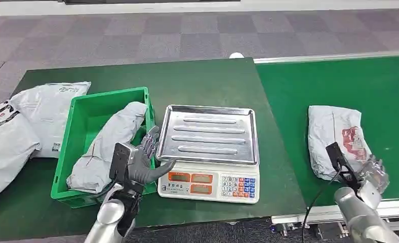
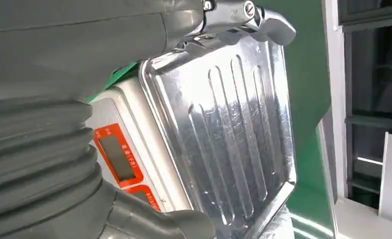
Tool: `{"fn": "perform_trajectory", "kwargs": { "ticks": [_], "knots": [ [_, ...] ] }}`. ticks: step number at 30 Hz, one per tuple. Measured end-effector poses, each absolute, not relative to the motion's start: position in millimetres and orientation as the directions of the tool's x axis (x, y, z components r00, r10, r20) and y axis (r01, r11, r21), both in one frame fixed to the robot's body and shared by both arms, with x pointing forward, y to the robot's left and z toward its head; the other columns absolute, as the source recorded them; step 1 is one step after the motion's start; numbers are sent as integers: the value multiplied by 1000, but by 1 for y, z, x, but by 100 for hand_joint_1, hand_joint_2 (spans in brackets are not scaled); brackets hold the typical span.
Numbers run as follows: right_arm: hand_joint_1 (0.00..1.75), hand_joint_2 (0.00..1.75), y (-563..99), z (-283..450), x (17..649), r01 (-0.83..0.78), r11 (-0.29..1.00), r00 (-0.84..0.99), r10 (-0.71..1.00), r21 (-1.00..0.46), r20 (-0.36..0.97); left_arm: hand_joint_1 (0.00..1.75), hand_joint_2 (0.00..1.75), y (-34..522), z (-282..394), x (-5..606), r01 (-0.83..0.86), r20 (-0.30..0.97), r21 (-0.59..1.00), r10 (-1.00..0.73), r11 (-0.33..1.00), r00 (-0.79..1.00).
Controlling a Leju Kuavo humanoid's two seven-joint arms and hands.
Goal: Moved the parcel from conveyor to table for the left to box.
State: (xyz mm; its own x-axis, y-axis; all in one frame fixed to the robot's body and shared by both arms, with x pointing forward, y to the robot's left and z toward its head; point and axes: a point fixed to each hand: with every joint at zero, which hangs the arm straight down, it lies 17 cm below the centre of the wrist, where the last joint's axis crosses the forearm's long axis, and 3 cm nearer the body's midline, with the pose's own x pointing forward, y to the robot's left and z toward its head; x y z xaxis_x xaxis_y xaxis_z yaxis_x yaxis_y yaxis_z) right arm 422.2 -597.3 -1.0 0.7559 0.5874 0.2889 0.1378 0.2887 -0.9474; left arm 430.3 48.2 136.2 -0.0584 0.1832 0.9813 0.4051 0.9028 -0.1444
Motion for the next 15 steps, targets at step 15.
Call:
{"fn": "perform_trajectory", "kwargs": {
  "ticks": [15],
  "knots": [
    [0,175,-598,-3,421,133,290,758,586,-948,286,0,175,47,137,430,405,981,-147,186,902,-58]
  ]
}}
